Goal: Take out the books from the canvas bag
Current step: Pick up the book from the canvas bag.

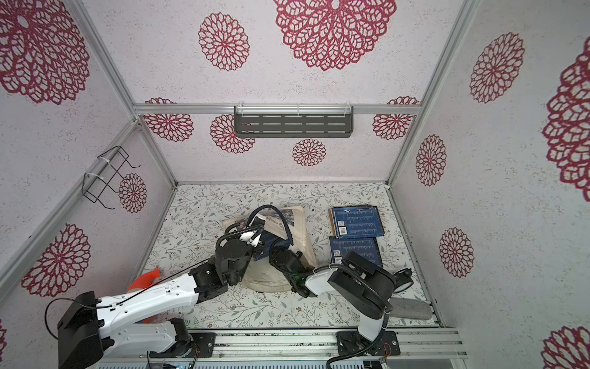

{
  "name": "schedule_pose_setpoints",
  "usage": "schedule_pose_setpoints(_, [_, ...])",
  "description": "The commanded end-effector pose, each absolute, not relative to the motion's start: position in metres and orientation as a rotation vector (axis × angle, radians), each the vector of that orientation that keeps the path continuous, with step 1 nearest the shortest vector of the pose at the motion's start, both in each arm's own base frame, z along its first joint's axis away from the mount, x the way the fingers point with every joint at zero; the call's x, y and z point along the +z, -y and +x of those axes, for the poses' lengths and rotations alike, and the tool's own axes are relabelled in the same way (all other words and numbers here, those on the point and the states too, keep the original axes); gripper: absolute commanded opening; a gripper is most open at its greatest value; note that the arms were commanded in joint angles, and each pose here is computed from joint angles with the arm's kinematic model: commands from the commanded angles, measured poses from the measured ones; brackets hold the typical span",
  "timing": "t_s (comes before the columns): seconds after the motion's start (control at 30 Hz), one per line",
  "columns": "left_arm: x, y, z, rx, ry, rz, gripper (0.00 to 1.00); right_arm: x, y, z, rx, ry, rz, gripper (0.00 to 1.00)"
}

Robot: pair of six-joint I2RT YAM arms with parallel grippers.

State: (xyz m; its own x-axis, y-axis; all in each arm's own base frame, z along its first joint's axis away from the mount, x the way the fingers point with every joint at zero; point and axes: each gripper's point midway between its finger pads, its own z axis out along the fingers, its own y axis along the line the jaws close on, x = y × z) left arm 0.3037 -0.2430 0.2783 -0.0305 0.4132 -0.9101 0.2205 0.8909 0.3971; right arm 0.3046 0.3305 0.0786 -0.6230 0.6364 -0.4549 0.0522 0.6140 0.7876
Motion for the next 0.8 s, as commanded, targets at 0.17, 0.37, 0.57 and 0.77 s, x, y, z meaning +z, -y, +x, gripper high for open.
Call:
schedule_pose_setpoints(0.17, [0.310, 0.249, 0.304, 0.115, -1.560, 0.439, 0.00, 0.138, -0.330, 0.320, 1.040, -1.942, 0.545, 0.42])
schedule_pose_setpoints(0.37, [0.308, 0.250, 0.306, 0.132, -1.567, 0.449, 0.00, 0.138, -0.329, 0.320, 1.017, -1.960, 0.535, 0.47])
schedule_pose_setpoints(0.57, [0.308, 0.249, 0.306, 0.135, -1.569, 0.448, 0.00, 0.138, -0.329, 0.321, 1.023, -1.978, 0.542, 0.49])
schedule_pose_setpoints(0.77, [0.307, 0.250, 0.307, 0.141, -1.573, 0.455, 0.00, 0.147, -0.331, 0.321, 1.037, -1.989, 0.529, 0.51])
